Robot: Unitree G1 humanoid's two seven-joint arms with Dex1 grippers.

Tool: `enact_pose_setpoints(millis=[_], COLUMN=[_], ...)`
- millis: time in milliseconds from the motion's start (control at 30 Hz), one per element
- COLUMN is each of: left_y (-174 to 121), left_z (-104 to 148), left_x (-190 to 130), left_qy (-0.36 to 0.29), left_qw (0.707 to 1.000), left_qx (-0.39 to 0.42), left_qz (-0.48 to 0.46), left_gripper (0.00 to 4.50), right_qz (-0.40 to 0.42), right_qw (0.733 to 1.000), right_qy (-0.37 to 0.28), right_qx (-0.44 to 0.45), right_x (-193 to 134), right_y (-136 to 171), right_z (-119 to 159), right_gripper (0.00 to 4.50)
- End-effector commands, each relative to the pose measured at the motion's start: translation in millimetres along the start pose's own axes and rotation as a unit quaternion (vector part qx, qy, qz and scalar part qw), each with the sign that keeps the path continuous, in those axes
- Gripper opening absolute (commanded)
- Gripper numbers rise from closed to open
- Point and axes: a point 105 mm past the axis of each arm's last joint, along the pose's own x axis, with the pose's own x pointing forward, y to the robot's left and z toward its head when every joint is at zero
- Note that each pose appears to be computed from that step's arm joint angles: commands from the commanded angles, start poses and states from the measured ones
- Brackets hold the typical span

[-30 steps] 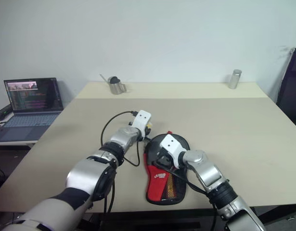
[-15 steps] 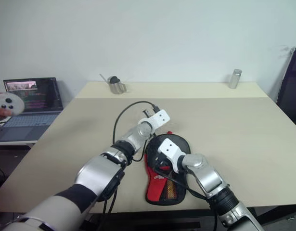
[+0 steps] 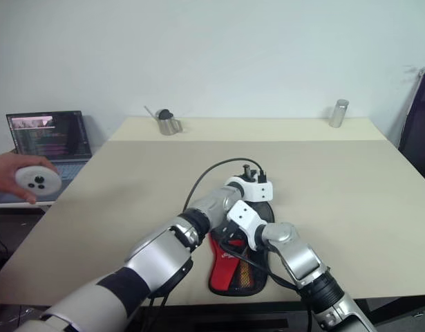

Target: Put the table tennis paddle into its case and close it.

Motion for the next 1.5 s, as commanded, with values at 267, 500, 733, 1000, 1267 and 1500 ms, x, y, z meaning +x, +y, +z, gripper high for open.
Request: enact_pose_setpoints(millis=[267, 500, 733, 1000, 1267, 1500], left_y=[-39.4, -47.2, -19.5, 15.6, 51.3, 94.8], left_z=[-6.3, -18.2, -24.4, -32.1, -44.5, -58.3], left_x=[-5.8, -11.0, -9.2, -15.9, -42.9, -103.2], left_qy=[0.017, 0.025, 0.012, -0.041, -0.133, -0.22], left_qw=[0.992, 0.987, 0.99, 0.988, 0.958, 0.894], left_qx=[-0.026, -0.053, -0.083, -0.111, -0.234, -0.363], left_qz=[-0.12, -0.153, -0.115, -0.096, -0.1, -0.143], left_gripper=[0.44, 2.82, 4.45, 4.45, 4.45, 4.45], right_qz=[0.025, 0.026, 0.035, 0.043, 0.042, 0.019], right_qw=[0.998, 0.998, 0.998, 0.998, 0.998, 0.999], right_qy=[0.053, 0.05, 0.043, 0.04, 0.042, 0.019], right_qx=[0.033, 0.036, 0.036, 0.038, 0.028, -0.026], right_x=[13.4, 15.9, 17.1, 18.8, 20.1, 5.6], right_y=[10.2, 5.5, 3.8, 7.0, 5.4, -16.9], right_z=[-51.4, -58.3, -56.5, -52.7, -52.5, -18.5], right_gripper=[4.5, 4.5, 4.5, 4.5, 4.5, 4.5])
